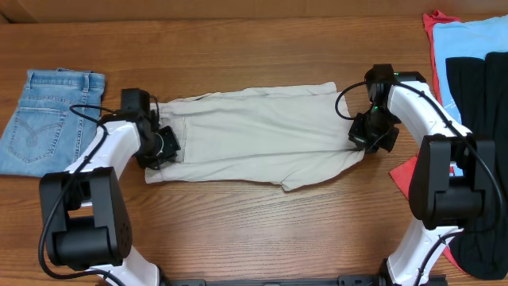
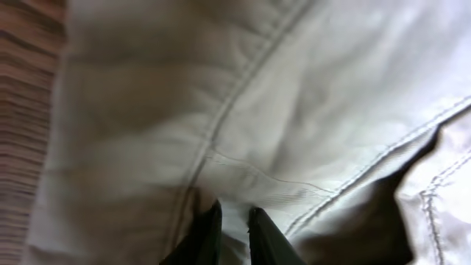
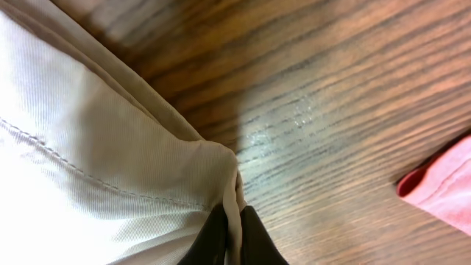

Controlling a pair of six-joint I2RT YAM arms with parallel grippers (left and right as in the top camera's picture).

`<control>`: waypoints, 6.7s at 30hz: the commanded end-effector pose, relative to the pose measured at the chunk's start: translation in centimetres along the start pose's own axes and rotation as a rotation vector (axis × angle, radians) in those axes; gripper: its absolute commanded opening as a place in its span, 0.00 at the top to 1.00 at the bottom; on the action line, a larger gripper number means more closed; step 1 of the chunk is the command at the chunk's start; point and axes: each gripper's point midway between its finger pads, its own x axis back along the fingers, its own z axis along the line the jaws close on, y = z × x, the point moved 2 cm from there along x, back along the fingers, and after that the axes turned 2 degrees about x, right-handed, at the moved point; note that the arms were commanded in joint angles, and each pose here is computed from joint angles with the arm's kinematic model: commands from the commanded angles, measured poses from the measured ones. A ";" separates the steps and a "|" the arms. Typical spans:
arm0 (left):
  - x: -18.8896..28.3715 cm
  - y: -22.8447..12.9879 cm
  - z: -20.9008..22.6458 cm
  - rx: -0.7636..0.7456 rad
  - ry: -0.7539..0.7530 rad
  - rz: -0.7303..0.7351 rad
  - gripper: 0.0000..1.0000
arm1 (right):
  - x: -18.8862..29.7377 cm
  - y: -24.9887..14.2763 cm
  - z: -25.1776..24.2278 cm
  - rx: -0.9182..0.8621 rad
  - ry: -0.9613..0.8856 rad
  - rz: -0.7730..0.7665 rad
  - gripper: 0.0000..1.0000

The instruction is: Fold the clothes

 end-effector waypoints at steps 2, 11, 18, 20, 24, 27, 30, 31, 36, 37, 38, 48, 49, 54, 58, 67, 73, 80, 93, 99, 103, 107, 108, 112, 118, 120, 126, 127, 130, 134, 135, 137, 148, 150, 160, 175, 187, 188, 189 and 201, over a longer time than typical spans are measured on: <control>-0.2 0.5 2.4 0.010 0.082 -0.006 0.82 | 1.0 0.5 -1.8 -0.027 -0.084 -0.062 0.96; 4.1 2.6 1.3 -0.034 0.039 -0.130 0.79 | 3.5 3.3 -1.1 -0.025 -0.029 -0.198 0.72; 7.9 3.2 0.5 -0.046 0.008 -0.244 0.44 | 9.6 5.6 -0.2 0.006 0.035 -0.367 0.70; 8.4 3.4 0.7 -0.041 0.008 -0.258 0.38 | 11.0 5.7 0.2 0.015 0.062 -0.397 0.70; 8.3 3.5 1.4 -0.020 0.011 -0.252 0.32 | 12.5 4.4 3.6 0.204 0.208 -0.384 0.71; 8.0 3.5 1.6 -0.028 0.011 -0.241 0.27 | 12.7 2.6 6.7 0.354 0.319 -0.344 0.71; 7.2 3.5 1.8 -0.050 0.023 -0.219 0.20 | 12.7 0.9 9.1 0.438 0.349 -0.330 0.70; 6.9 3.5 1.9 -0.059 0.027 -0.210 0.19 | 12.6 0.4 9.7 0.458 0.350 -0.329 0.68; 4.7 3.4 2.3 -0.092 0.045 -0.154 0.18 | 12.3 -1.9 12.7 0.549 0.353 -0.323 0.63; 4.2 3.5 2.4 -0.092 0.047 -0.149 0.18 | 12.3 -2.2 13.2 0.564 0.356 -0.325 0.63; 3.7 3.6 2.5 -0.095 0.048 -0.143 0.18 | 12.2 -2.5 13.7 0.580 0.358 -0.328 0.63; 0.6 4.8 1.8 -0.127 -0.049 -0.123 0.18 | 10.9 -5.1 16.8 0.679 0.369 -0.330 0.61; 0.3 4.7 1.9 -0.125 -0.048 -0.117 0.18 | 10.7 -5.2 17.0 0.685 0.370 -0.332 0.60; -1.2 4.3 2.0 -0.127 -0.055 -0.077 0.20 | 10.1 -5.5 17.3 0.696 0.370 -0.330 0.59; -2.5 4.0 1.6 -0.146 -0.097 -0.043 0.36 | 9.6 -5.5 17.3 0.695 0.368 -0.325 0.59; -3.0 3.6 2.2 -0.137 -0.070 -0.021 0.70 | 9.6 -5.5 17.3 0.696 0.368 -0.326 0.59; -2.7 3.6 3.5 -0.127 0.008 -0.023 0.94 | 9.6 -5.5 17.2 0.695 0.366 -0.323 0.59; 1.9 5.9 5.3 -0.047 0.026 -0.078 0.96 | 9.7 -4.6 16.5 0.656 0.369 -0.328 0.59; 12.0 9.1 7.3 0.030 0.031 -0.155 0.96 | 10.5 -7.9 20.3 0.771 0.532 -0.284 0.89; 13.3 8.4 5.4 0.020 -0.044 -0.114 0.96 | 9.3 -10.9 24.9 0.837 0.623 -0.256 0.90; 14.7 8.4 5.0 0.018 -0.051 -0.121 0.96 | 7.1 -13.3 28.3 0.922 0.704 -0.197 0.90; 16.5 8.5 4.6 0.013 -0.056 -0.137 0.96 | 4.8 -15.1 31.1 0.975 0.736 -0.181 0.90; 17.0 8.5 4.4 0.012 -0.065 -0.141 0.96 | 4.4 -15.5 31.6 0.989 0.741 -0.184 0.90; 18.6 8.1 3.0 0.000 -0.139 -0.153 0.96 | 3.3 -16.5 33.1 1.030 0.760 -0.195 0.90; 20.3 7.1 1.8 -0.012 -0.199 -0.168 0.96 | 1.9 -17.9 34.4 1.041 0.792 -0.157 0.91; 20.4 6.7 1.8 -0.009 -0.198 -0.160 0.96 | 1.6 -18.4 34.8 1.041 0.815 -0.138 0.91; 21.0 5.9 0.9 -0.012 -0.260 -0.140 0.96 | 0.0 -19.6 36.0 1.030 0.849 -0.094 0.91; 21.1 5.8 0.6 -0.013 -0.278 -0.138 0.96 | -0.3 -19.7 36.2 1.035 0.858 -0.083 0.91; 21.8 5.4 -0.8 -0.009 -0.368 -0.129 0.96 | -0.2 -20.7 36.6 1.057 0.904 -0.054 0.91; 22.0 5.1 -2.0 -0.040 -0.389 -0.127 0.96 | -0.6 -22.0 37.1 1.069 0.914 -0.035 0.91; 21.9 5.0 -2.2 -0.045 -0.389 -0.126 0.96 | -0.7 -22.2 37.2 1.073 0.914 -0.033 0.91; 21.8 4.9 -2.9 -0.060 -0.393 -0.121 0.96 | -0.9 -22.7 37.2 1.082 0.911 -0.027 0.91; 22.4 4.7 -7.2 -0.119 -0.478 -0.136 0.96 | -1.4 -24.0 37.9 1.116 0.925 -0.029 0.90; 23.0 5.0 -7.4 -0.123 -0.483 -0.155 0.96 | -1.1 -24.0 38.1 1.113 0.938 -0.036 0.90; 27.5 5.9 -9.1 -0.172 -0.548 -0.255 0.96 | 0.2 -23.8 39.4 1.085 1.002 -0.074 0.90; 24.1 4.6 -9.0 -0.247 -0.227 -0.254 0.96 | 3.2 -16.8 35.8 0.965 0.941 -0.113 0.87; 21.7 3.7 -11.2 -0.277 -0.134 -0.221 0.96 | 8.4 -6.2 24.7 0.692 0.690 -0.253 0.88; 21.4 3.6 -11.4 -0.274 -0.134 -0.213 0.96 | 8.5 -5.6 23.6 0.675 0.670 -0.254 0.87; 20.9 3.4 -11.9 -0.279 -0.134 -0.201 0.96 | 8.7 -5.1 22.6 0.657 0.649 -0.253 0.87; 15.2 3.4 -15.7 -0.218 -0.115 -0.120 0.96 | 7.8 -3.8 16.1 0.604 0.545 -0.145 0.88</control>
